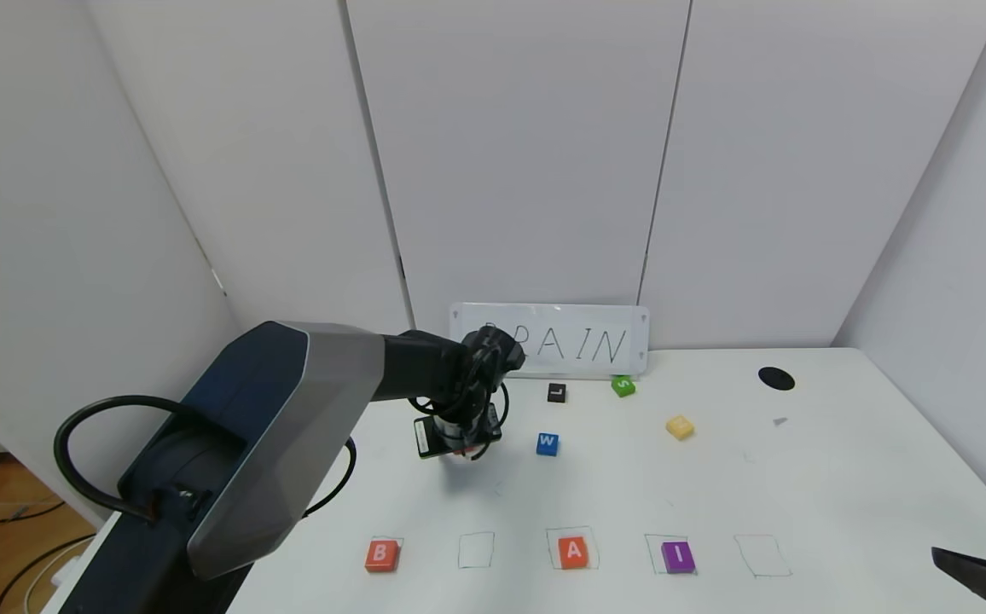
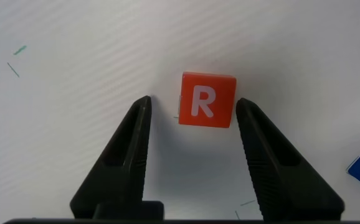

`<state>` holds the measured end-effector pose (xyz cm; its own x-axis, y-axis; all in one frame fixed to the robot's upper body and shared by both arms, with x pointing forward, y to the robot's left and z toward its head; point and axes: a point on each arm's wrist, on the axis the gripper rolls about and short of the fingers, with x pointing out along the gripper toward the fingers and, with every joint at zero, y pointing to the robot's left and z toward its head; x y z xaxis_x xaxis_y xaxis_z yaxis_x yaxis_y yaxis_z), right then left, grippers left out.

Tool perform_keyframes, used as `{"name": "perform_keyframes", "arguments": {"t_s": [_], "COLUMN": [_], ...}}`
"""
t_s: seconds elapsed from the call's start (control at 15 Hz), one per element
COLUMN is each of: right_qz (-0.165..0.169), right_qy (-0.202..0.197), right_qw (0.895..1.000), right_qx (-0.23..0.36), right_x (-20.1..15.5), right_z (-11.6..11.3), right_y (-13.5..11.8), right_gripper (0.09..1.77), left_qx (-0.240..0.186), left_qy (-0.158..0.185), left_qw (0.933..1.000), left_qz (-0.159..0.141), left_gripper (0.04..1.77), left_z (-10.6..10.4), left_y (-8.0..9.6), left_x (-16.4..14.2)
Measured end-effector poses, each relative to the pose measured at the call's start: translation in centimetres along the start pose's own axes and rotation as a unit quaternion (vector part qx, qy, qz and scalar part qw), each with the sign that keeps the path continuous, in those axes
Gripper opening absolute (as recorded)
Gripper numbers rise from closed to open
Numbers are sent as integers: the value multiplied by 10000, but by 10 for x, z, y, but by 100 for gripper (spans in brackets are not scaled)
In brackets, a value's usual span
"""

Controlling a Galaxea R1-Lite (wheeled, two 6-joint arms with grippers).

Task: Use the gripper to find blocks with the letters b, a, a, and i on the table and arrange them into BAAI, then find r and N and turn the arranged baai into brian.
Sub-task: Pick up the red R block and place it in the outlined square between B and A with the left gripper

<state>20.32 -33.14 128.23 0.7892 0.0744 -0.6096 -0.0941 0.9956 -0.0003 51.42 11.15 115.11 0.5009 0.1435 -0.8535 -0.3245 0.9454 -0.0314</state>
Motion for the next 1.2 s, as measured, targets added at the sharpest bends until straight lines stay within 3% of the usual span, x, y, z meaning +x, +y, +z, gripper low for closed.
{"name": "perform_keyframes", "arguments": {"t_s": [0.13,0.2,0.87,1.2], "right_qz": [0,1,7,6], "right_qy": [-4,-6,-23,-21], "right_qw": [10000,10000,10000,10000], "right_qx": [2,2,-2,-2], "right_x": [0,0,-1,-1], "right_z": [0,0,0,0], "right_y": [0,0,0,0], "right_gripper": [171,171,171,171], "left_qx": [5,11,39,158], "left_qy": [-3,-1,16,37], "left_qw": [10000,10000,10000,9999], "left_qz": [5,5,23,-36], "left_gripper": [79,49,50,50], "left_z": [0,-1,-1,-1], "left_y": [0,0,0,3], "left_x": [0,0,-2,-28]}}
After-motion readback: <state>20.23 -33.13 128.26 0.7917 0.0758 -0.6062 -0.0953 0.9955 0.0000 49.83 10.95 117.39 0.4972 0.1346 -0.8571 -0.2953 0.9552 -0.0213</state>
